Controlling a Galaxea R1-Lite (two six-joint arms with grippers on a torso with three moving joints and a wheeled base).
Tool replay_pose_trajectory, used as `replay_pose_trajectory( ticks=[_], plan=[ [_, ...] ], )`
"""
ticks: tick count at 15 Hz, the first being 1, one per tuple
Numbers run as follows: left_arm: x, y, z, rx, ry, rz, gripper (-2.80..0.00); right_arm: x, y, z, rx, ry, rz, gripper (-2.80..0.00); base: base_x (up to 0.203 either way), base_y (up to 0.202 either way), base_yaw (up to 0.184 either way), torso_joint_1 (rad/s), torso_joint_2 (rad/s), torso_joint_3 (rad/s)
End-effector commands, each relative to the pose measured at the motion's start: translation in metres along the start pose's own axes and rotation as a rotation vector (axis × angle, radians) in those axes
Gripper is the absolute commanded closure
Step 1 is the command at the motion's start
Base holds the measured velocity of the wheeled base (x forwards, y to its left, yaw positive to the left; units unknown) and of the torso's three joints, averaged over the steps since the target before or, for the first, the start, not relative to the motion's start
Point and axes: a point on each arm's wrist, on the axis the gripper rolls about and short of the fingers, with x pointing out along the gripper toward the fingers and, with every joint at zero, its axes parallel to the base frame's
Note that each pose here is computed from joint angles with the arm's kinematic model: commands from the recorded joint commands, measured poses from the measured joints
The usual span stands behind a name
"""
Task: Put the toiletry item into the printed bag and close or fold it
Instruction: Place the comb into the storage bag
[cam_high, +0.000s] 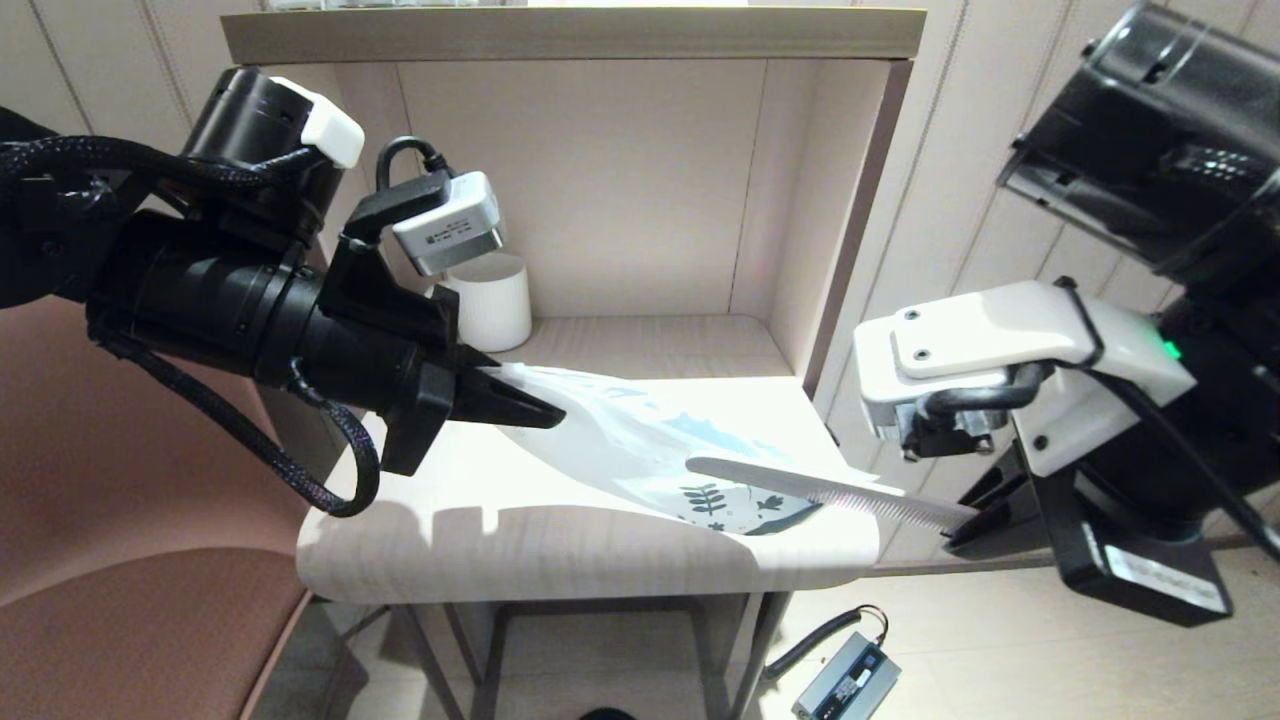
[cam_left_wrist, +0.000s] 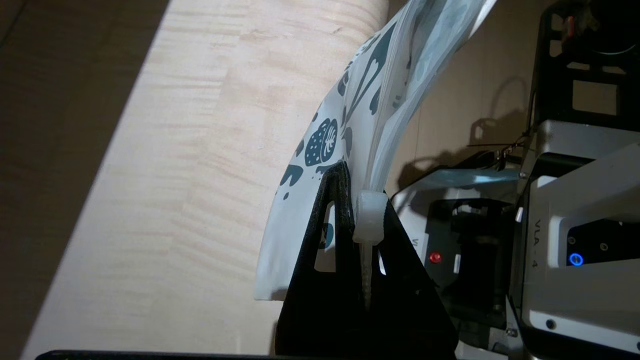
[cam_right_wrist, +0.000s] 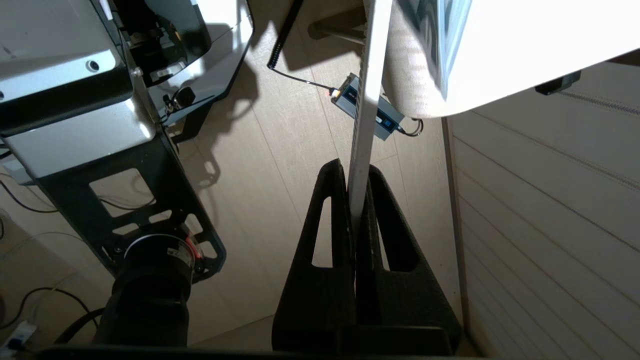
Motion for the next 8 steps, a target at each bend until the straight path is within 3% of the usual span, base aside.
replay_pose_trajectory(
  ticks=[1,5,8],
  plan=[
    [0.001,-0.008,0.002,0.015,-0.005,-0.022,0.0,0.008,-0.002,0.006,-0.003,0.005,0.003,0.0,0.0,0.0,0.0,0.0,0.0,0.0],
    [0.007,-0.005,-0.001,0.006,0.007,-0.031,0.0,-0.009,-0.001,0.0,0.003,-0.063,-0.039,0.0,0.0,0.0,0.0,0.0,0.0,0.0],
    [0.009,-0.004,-0.003,0.002,0.01,-0.033,0.0,-0.015,0.002,-0.006,0.002,-0.061,-0.037,0.0,0.0,0.0,0.0,0.0,0.0,0.0]
  ],
)
